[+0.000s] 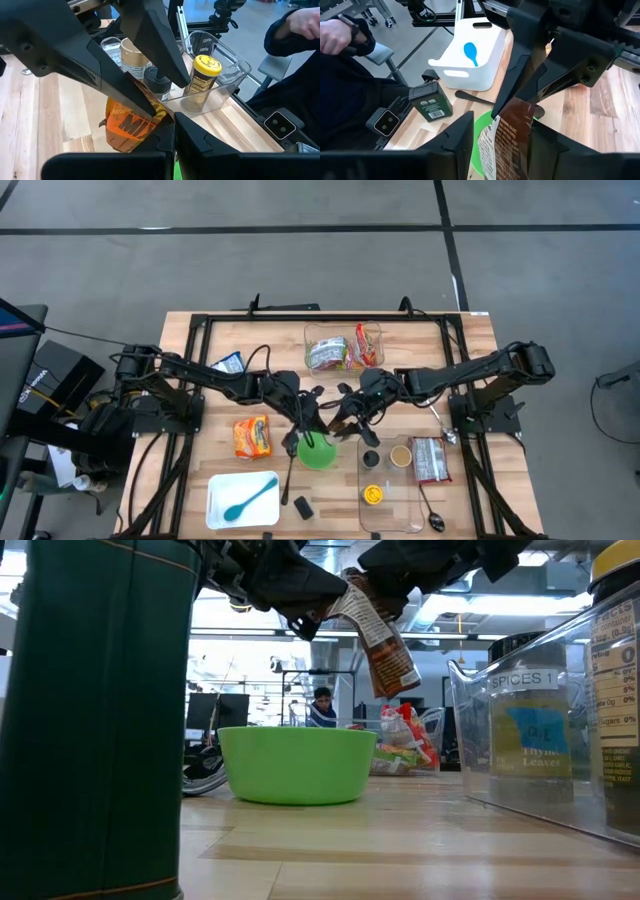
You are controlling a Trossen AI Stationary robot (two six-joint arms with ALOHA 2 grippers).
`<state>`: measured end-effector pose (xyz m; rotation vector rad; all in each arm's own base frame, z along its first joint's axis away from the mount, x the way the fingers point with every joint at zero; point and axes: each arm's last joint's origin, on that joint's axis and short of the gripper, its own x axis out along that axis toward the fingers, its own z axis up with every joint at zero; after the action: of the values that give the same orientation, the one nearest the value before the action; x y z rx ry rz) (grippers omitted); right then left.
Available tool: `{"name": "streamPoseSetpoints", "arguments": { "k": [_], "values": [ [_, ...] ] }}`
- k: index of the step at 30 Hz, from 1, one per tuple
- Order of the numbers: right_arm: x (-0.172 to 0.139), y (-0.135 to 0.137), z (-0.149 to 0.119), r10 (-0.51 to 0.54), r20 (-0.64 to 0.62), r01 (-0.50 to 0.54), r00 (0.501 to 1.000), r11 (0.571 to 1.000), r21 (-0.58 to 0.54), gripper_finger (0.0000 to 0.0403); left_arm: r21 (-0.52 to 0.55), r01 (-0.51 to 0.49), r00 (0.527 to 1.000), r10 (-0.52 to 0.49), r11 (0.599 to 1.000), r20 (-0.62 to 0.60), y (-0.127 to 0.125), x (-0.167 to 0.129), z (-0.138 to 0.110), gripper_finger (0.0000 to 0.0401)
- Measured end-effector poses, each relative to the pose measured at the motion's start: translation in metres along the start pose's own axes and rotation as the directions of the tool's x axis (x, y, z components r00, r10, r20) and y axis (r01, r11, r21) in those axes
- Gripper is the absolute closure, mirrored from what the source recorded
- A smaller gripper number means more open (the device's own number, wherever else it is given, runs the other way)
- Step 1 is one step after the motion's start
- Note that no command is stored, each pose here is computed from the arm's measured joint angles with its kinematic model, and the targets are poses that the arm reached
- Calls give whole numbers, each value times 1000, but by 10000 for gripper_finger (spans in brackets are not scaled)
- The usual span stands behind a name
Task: Pick & Place Food Item
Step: Put the orange seasoning into the bottom transparent bin
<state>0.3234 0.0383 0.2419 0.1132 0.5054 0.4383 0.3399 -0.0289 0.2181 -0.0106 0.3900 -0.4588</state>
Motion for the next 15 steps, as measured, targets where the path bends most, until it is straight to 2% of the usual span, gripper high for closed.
{"name": "streamPoseSetpoints", "arguments": {
  "k": [15],
  "values": [
    [0,0,0,-7,0,7,1000,997,73,323,-4,-9,1000,9,1000,-10,0,0,-1,401]
  ]
}}
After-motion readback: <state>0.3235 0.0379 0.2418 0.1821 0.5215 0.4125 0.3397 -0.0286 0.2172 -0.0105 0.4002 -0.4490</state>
